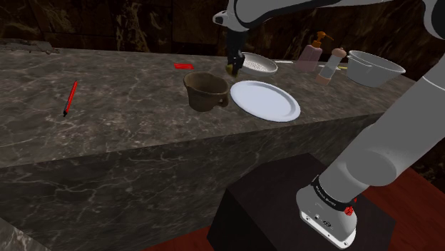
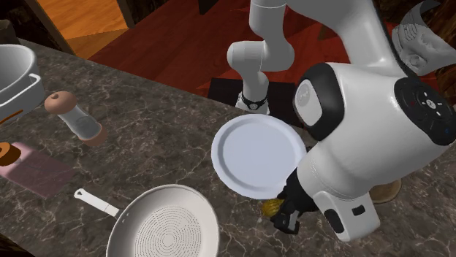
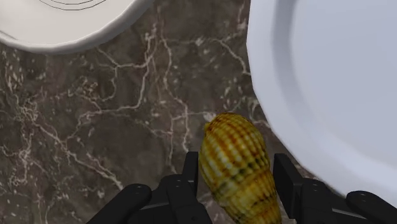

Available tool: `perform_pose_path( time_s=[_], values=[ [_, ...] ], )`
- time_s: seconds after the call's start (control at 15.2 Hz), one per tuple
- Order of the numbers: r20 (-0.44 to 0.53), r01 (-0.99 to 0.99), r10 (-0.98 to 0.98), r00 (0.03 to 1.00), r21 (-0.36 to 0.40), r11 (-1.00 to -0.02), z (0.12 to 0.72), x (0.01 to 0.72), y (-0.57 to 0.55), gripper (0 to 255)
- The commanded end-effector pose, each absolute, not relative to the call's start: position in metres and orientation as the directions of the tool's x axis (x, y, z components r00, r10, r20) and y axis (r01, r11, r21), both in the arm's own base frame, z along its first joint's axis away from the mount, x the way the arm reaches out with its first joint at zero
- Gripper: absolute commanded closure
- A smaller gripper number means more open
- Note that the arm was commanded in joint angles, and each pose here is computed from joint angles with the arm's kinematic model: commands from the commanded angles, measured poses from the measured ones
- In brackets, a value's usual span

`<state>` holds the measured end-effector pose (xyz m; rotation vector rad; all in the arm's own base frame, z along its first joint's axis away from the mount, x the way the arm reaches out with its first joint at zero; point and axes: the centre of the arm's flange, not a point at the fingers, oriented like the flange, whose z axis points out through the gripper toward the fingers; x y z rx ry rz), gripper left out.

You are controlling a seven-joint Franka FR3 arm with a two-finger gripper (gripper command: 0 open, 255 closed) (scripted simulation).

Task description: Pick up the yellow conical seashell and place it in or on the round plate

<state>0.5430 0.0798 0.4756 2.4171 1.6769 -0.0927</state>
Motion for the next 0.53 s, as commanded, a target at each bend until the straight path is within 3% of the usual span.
perform_pose_path(
  time_s=[0.0,0.46],
  values=[
    [-0.164,0.933,0.92,0.355,0.126,-0.338,0.486,0.543,0.08,255],
    [-0.164,0.933,0.92,0.355,0.126,-0.338,0.523,0.543,0.08,255]
  ],
)
